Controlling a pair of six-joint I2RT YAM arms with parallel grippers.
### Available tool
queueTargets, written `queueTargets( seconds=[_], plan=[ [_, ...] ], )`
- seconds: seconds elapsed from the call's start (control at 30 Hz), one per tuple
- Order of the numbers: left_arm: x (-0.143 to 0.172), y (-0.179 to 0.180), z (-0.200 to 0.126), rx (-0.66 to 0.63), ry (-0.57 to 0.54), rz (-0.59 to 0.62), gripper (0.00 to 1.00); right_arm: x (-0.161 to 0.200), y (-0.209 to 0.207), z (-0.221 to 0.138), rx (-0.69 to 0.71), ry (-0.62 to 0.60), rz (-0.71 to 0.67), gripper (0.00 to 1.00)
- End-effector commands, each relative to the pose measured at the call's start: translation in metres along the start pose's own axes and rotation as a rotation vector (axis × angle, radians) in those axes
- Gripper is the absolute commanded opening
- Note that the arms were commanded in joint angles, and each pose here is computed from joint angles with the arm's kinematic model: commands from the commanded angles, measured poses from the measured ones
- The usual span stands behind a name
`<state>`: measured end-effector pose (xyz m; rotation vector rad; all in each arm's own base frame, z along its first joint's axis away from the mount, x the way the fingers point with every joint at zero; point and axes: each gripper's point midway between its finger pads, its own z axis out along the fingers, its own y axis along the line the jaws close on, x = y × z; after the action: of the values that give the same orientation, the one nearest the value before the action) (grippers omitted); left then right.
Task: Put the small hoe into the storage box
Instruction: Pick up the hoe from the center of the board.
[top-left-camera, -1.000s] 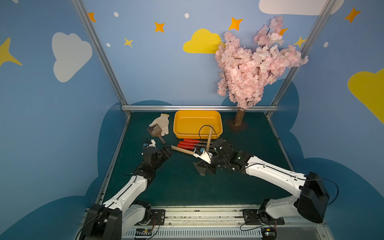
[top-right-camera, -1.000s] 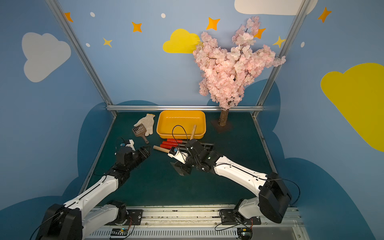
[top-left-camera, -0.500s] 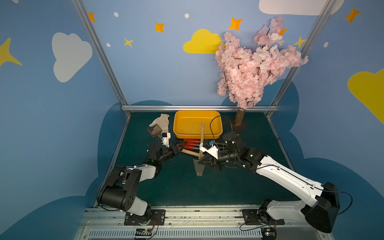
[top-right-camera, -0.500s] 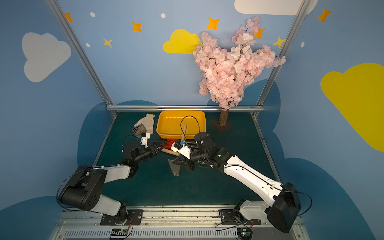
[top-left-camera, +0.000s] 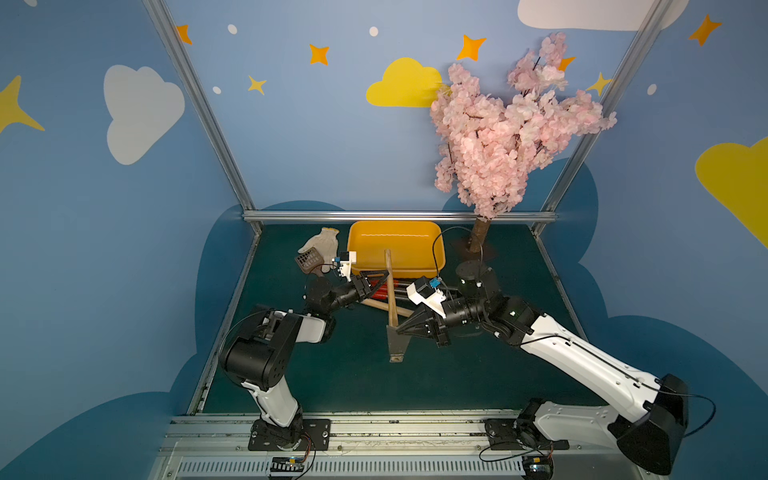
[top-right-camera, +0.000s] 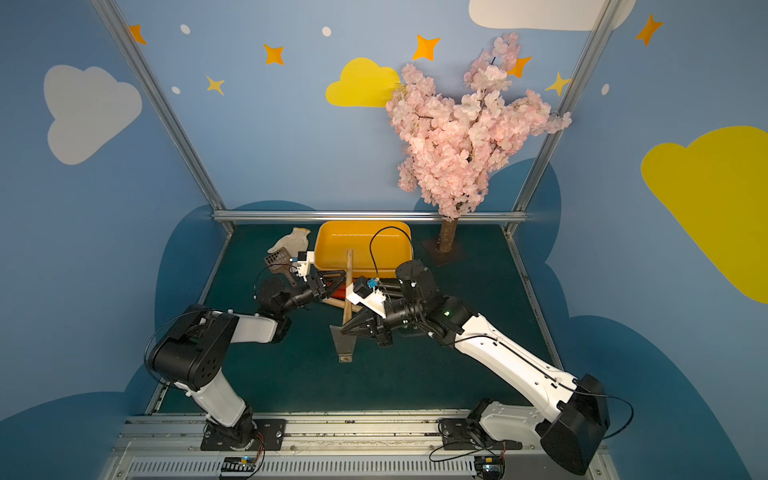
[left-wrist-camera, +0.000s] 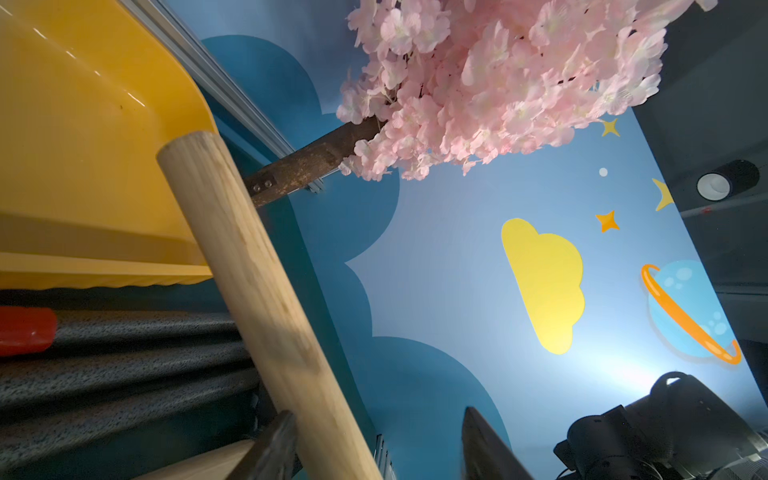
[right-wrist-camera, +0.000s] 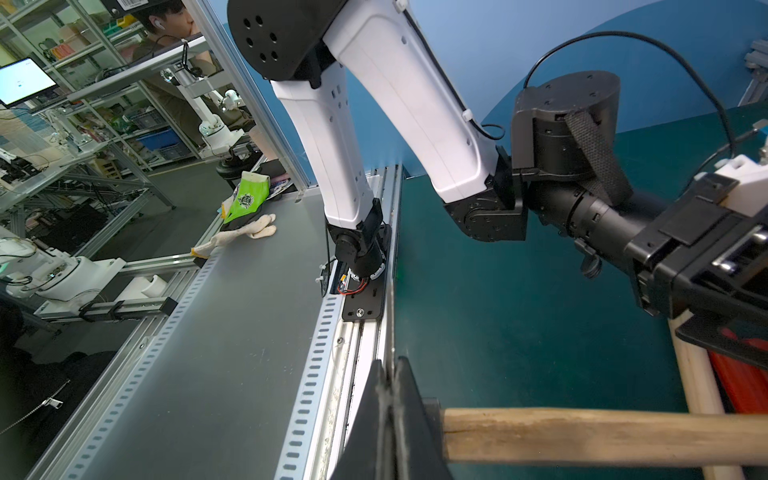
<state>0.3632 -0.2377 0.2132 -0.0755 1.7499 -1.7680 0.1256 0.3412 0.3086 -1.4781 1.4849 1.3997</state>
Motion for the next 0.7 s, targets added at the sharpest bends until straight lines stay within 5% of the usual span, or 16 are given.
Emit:
queueTargets(
  seconds=[0.0,0.4,0.67],
  plan=[
    [0.003,-0.028,0.007,0.083,0.038,0.043,0.63,-0.025,0.019,-0.004,-0.090,-0.074,-0.103,0.00],
    [0.026,0.004,0.000,0.021,0.082,-0.014,0.63,-0.031,0.019,-0.017,-0.033,-0.071,-0.139,0.00],
    [0.006,0.004,-0.022,-0.001,0.024,-0.003,0.63,-0.023,0.009,-0.025,0.031,-0.042,-0.117,0.00]
  ],
)
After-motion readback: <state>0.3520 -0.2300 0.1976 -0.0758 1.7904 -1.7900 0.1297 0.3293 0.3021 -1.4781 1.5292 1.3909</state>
